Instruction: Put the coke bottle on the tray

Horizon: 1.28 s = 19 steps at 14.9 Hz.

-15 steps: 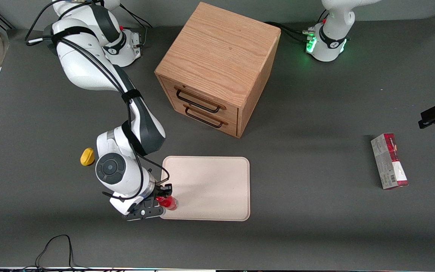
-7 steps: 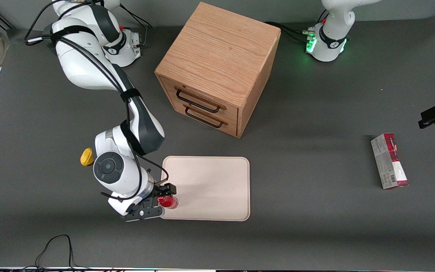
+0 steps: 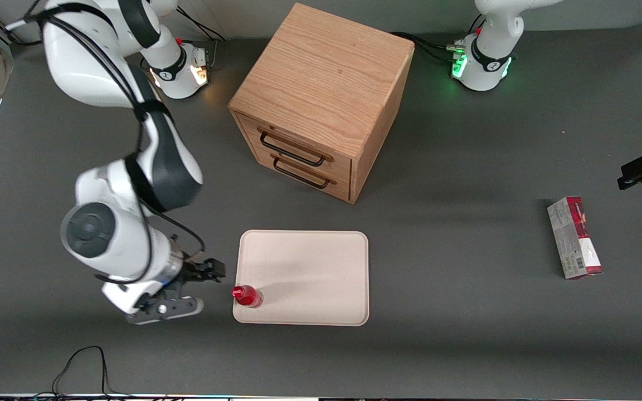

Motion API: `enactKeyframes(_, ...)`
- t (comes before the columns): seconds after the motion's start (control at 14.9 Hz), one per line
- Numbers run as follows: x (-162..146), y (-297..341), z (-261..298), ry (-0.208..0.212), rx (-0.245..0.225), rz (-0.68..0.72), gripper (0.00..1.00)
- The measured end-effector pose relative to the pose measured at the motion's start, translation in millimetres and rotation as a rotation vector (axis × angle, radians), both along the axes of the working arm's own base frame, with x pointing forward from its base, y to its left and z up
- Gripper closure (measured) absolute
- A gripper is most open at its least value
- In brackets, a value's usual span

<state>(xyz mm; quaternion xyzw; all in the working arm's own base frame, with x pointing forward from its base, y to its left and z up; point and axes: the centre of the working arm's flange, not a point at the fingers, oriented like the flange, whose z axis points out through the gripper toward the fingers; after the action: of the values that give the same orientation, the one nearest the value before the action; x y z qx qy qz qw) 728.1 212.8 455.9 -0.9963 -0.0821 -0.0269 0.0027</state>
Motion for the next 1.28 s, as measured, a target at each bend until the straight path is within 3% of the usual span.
enactKeyframes(0.27,-25.5,-68.2,43.4,0.033,-0.014,-0.031,0.00)
enactKeyframes(0.74,-106.2,-133.9,92.3,0.069,-0.041,-0.113,0.00)
enactKeyframes(0.87,-122.4,-155.2,98.2,0.096,-0.047,-0.146,0.00)
enactKeyframes(1.28,-127.2,-174.0,92.1,0.126,-0.051,-0.179,0.00)
